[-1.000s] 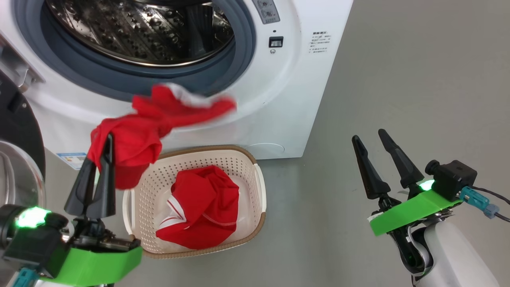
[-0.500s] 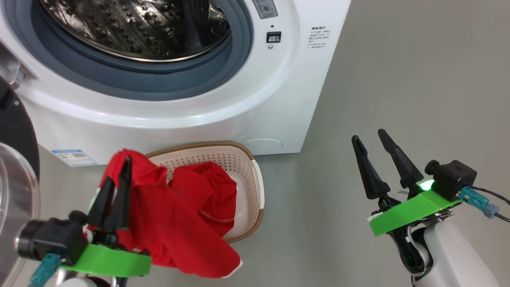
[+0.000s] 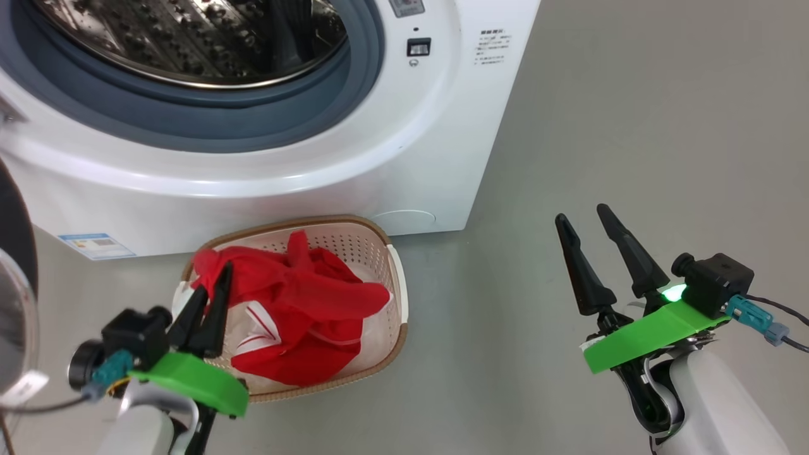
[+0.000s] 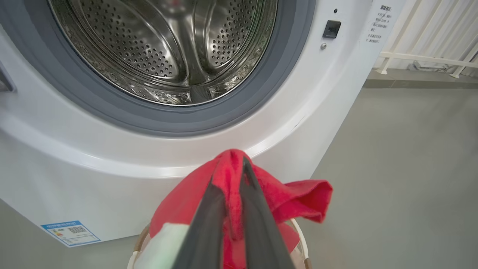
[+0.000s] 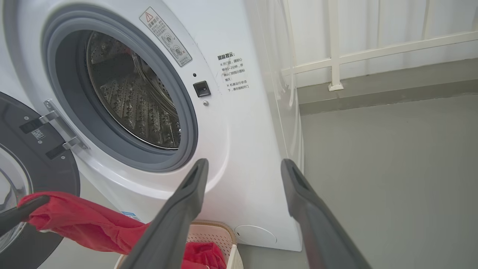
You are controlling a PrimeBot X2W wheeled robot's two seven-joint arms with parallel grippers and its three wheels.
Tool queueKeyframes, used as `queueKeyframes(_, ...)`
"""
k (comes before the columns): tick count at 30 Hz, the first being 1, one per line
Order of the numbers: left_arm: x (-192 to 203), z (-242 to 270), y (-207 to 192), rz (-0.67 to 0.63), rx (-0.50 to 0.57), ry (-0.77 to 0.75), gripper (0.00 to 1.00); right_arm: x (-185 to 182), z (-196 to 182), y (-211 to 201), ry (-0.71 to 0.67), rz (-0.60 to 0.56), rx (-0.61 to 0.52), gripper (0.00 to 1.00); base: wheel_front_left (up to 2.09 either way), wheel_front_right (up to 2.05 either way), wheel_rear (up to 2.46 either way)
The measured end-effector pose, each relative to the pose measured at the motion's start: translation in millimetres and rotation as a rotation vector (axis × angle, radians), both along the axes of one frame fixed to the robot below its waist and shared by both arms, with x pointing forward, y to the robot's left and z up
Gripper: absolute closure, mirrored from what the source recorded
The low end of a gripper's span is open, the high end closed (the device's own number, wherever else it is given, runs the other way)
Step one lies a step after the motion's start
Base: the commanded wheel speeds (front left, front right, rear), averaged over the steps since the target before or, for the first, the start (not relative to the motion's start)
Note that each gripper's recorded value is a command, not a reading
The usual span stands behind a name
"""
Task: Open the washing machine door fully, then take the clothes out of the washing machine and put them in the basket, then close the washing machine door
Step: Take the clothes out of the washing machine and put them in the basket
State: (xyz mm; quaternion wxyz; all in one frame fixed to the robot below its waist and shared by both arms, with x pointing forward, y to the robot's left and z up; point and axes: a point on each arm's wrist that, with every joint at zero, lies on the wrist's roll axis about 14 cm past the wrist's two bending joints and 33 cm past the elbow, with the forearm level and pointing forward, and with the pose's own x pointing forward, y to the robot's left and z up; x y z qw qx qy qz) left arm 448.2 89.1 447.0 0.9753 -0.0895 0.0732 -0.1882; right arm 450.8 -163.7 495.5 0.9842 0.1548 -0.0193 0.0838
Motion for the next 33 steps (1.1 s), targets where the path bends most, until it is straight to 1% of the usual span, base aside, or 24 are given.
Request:
queueKeyframes(9, 16.6, -55.0, -13.6, -0.055, 0.046, 0.162, 1.0, 2.1, -2.1, -7.8, 0.005, -0.026, 0.002, 0.0, 0.0, 0.0, 0.0)
queueKeyframes(12, 19.0, -70.0, -21.1, -0.069, 0.046, 0.21, 1.0, 1.7, -4.1, -12.1, 0.011, -0.038, -0.001, 0.0, 0.0, 0.0, 0.0)
queueKeyframes(22, 30.5, -105.7, -33.7, -0.077, 0.053, 0.322, 1.0, 2.2, -13.6, -25.0, 0.035, -0.076, -0.008, 0.0, 0.0, 0.0, 0.0)
queueKeyframes(33, 30.1, -137.1, -55.4, -0.114, 0.032, 0.429, 1.0, 5.0, -23.8, -35.8, 0.06, -0.108, -0.015, 0.0, 0.0, 0.0, 0.0)
